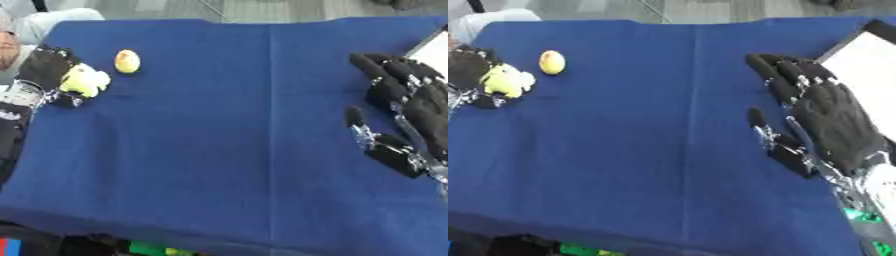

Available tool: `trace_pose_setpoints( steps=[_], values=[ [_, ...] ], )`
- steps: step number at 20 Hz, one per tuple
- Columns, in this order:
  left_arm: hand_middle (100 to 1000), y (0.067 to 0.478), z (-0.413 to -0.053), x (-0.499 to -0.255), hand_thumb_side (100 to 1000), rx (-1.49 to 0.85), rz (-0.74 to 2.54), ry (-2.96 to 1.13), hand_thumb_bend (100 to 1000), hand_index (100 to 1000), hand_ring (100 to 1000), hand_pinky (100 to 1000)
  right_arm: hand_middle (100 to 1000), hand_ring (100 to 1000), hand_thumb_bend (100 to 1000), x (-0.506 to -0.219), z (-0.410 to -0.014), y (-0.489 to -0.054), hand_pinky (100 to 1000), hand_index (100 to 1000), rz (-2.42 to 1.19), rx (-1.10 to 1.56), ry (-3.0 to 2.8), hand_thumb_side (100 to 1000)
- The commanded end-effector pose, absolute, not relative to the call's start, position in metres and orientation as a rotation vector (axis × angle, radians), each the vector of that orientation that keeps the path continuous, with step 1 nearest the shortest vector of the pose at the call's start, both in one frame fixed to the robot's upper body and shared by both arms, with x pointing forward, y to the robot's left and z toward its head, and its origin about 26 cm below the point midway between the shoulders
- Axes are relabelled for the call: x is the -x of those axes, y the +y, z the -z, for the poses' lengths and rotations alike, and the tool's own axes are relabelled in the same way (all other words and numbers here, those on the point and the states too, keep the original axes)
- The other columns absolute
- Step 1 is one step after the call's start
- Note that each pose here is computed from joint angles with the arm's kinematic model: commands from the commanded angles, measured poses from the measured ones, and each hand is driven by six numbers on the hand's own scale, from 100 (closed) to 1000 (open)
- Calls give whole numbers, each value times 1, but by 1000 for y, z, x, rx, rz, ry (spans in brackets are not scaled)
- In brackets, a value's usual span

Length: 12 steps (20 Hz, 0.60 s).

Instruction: Pick up the objects with one hand, pass them to the other hand, and then place them into the box on the other side of the table.

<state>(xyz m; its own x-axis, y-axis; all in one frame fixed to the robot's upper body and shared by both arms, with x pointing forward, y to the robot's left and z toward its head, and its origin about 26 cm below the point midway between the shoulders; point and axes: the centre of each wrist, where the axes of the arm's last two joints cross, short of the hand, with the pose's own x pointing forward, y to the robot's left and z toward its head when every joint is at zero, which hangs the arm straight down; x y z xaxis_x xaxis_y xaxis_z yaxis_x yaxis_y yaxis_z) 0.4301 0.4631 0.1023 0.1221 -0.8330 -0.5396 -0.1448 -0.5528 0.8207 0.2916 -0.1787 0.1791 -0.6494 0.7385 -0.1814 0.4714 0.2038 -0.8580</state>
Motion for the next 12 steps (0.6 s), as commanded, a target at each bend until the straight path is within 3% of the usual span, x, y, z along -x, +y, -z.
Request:
trace_pose_setpoints(
  steps=[1,7,12],
  values=[
    [637,473,-125,-432,372,-1880,1428,-947,565,751,636,755,855,861,100,-290,-188,-178,796,1000,-1388,1160,-2253,107],
    [633,473,-126,-433,402,-1835,1463,-911,527,756,634,759,855,864,100,-290,-189,-176,792,1000,-1365,1155,-2272,129],
    [515,471,-129,-435,375,-1817,1473,-909,477,653,540,717,855,866,100,-290,-190,-175,791,1000,-1353,1157,-2278,139]
  ],
)
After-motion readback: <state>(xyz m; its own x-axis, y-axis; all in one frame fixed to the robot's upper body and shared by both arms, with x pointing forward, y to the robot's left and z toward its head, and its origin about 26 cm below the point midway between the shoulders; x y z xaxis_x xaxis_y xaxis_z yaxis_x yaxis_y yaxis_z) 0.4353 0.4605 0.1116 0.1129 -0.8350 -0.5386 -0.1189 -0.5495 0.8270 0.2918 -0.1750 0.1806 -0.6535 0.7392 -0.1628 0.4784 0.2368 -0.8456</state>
